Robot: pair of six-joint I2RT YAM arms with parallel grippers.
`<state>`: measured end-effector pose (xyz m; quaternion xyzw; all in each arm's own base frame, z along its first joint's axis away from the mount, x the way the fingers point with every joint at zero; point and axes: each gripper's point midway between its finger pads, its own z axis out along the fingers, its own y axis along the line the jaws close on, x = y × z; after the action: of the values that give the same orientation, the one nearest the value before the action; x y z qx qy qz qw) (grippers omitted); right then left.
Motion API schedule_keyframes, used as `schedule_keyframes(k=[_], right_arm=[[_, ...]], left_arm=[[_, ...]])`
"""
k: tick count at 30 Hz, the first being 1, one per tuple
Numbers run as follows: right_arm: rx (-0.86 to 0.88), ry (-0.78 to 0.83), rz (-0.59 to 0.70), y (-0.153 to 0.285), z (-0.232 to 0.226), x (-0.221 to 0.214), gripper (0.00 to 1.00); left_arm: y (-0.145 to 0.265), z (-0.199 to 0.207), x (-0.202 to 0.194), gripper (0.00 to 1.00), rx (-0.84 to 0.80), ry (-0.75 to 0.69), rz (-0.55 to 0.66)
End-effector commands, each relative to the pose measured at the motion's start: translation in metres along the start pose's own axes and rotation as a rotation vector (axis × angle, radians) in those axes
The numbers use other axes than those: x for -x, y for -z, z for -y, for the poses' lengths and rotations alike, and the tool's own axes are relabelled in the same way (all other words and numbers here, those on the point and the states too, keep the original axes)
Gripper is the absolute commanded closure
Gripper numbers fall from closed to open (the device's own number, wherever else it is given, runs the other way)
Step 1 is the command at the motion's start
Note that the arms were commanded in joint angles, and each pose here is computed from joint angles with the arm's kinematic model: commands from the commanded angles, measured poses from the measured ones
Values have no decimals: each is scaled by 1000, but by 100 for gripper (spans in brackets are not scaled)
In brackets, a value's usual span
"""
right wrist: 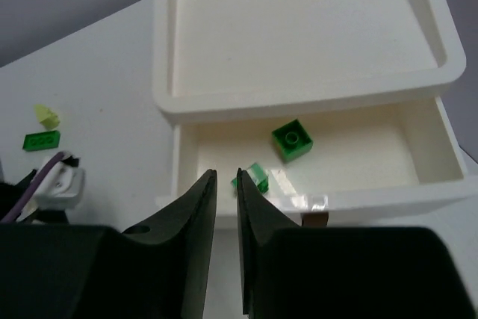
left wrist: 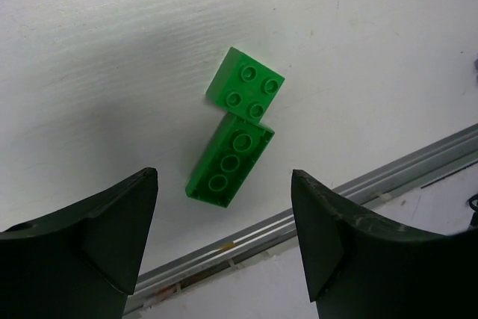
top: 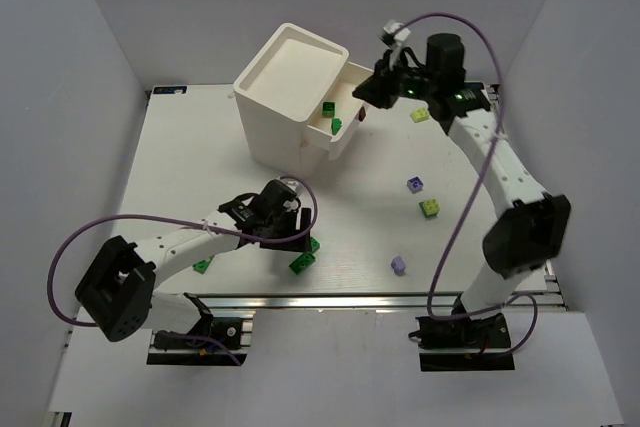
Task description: Sort the legos into containers by color
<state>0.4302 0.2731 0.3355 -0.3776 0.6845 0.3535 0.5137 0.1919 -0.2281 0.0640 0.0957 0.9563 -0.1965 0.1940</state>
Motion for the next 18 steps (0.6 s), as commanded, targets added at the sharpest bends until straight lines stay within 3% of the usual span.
schedule_keyframes(k=[1, 2, 3, 6, 14, 18], right_arm=[[88, 149, 127, 51, -38, 29, 78], [101, 156, 134, 56, -45, 24, 75], [88, 186, 159, 71, -51, 31, 63], [99, 168, 135, 83, -63, 8, 47], [82, 125, 82, 103, -77, -29, 43], [76, 110, 59, 107, -79, -42, 43]], left_arm=[[-2, 12, 21, 19, -6, -33, 58], [-4, 14, 22, 19, -9, -33, 57], [-6, 20, 24, 18, -20, -45, 57], [-15, 29, 29, 16, -18, -74, 50], [-43, 13, 28, 16, 133, -143, -11], [-47, 6, 25, 24, 182, -156, -20]])
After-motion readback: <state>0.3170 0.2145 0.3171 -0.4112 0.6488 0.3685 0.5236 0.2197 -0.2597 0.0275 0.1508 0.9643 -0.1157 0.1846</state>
